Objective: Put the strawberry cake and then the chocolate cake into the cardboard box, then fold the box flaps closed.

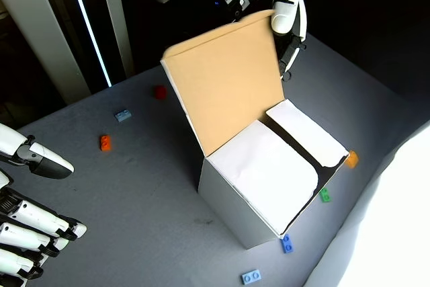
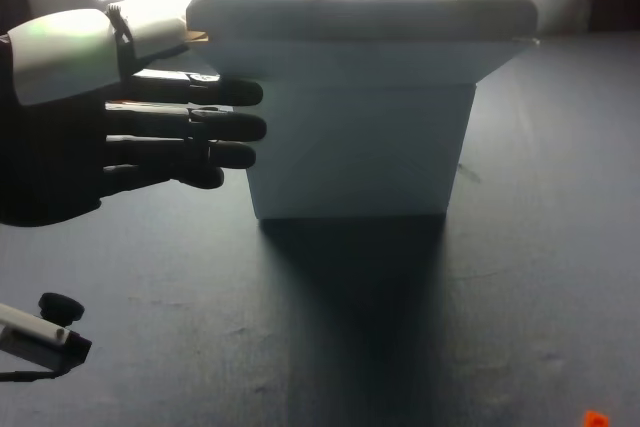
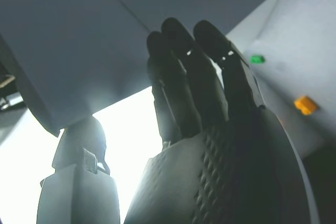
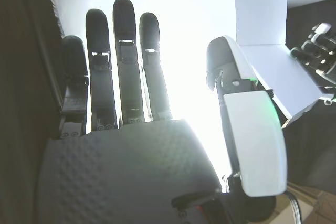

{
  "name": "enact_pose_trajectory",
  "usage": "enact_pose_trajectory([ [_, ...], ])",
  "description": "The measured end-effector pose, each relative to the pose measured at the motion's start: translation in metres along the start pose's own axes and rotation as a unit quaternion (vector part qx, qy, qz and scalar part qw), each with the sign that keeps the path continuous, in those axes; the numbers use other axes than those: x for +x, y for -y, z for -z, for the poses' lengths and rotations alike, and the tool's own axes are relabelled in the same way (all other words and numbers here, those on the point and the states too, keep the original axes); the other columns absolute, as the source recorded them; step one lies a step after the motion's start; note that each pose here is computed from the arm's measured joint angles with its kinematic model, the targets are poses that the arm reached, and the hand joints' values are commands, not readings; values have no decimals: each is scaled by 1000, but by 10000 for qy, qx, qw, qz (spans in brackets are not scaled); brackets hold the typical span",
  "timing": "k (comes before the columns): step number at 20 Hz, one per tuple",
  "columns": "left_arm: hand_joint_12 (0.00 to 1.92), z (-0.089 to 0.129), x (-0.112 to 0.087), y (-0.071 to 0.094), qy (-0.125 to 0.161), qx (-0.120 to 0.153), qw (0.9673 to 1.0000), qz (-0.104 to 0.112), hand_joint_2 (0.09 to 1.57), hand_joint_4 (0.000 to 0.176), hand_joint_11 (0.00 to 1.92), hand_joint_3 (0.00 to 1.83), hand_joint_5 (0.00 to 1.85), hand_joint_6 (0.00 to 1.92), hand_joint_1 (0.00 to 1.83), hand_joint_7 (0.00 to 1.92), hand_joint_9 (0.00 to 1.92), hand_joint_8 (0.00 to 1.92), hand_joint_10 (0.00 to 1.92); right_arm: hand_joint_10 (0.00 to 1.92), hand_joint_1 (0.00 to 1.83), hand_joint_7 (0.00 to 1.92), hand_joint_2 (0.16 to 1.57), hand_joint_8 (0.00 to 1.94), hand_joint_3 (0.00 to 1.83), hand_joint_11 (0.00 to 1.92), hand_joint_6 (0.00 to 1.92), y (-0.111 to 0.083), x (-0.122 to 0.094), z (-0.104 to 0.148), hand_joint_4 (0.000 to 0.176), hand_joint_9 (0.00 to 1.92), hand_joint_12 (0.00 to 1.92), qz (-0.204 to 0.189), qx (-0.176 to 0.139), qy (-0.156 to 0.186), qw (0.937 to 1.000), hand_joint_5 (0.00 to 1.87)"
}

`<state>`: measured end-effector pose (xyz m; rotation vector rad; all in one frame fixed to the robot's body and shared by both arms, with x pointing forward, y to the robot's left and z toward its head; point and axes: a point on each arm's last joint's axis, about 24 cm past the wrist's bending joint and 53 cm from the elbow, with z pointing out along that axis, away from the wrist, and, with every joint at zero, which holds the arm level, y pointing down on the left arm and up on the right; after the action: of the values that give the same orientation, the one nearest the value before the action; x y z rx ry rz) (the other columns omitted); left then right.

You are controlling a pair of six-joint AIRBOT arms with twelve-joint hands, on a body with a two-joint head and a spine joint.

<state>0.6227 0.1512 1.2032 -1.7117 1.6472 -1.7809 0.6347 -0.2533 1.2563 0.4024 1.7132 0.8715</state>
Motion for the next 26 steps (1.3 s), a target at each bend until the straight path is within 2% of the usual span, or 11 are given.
enact_pose_trajectory([
  [3, 1503, -3, 0, 7, -43, 78, 9996, -270, 1173, 0, 136, 2, 576, 0, 368, 761, 536, 2, 669, 979, 306, 717, 1260, 342, 0, 79, 564, 0, 0, 0, 0, 451, 1536, 1, 1, -1, 10000, 526],
  [7, 1480, -4, -5, 15, -16, 153, 9992, -367, 1167, 0, 151, 0, 579, 1, 381, 765, 547, 3, 657, 964, 320, 720, 1258, 352, 0, 86, 551, 0, 0, 0, 0, 467, 1526, 0, -1, -2, 10000, 534],
  [14, 1483, -3, -17, 25, 97, 246, 9988, -411, 1172, 0, 167, 0, 576, 3, 379, 759, 547, 2, 651, 983, 303, 714, 1265, 360, 1, 66, 544, 0, 2, 0, 0, 467, 1559, 1, 14, -42, 10000, 530],
  [18, 1479, -2, -29, 33, 246, 312, 9988, -286, 1168, 0, 167, 0, 577, 3, 388, 766, 551, 4, 649, 986, 309, 709, 1260, 366, 0, 69, 554, 0, 2, 0, 0, 462, 1560, 1, 16, -43, 10000, 525],
  [22, 1482, -4, -25, 33, 211, 318, 9987, -323, 1167, 0, 155, 0, 569, 0, 384, 761, 552, 1, 642, 987, 291, 713, 1265, 380, 1, 87, 562, 1, 3, 0, 0, 472, 1555, 1, 18, -46, 10000, 524],
  [26, 1490, -11, -8, 40, 18, 415, 9982, -428, 1163, 0, 170, 0, 582, 6, 385, 777, 567, 7, 643, 975, 293, 699, 1269, 380, 1, 73, 561, 0, 3, 0, 0, 455, 1543, 0, 17, -50, 10000, 519],
])
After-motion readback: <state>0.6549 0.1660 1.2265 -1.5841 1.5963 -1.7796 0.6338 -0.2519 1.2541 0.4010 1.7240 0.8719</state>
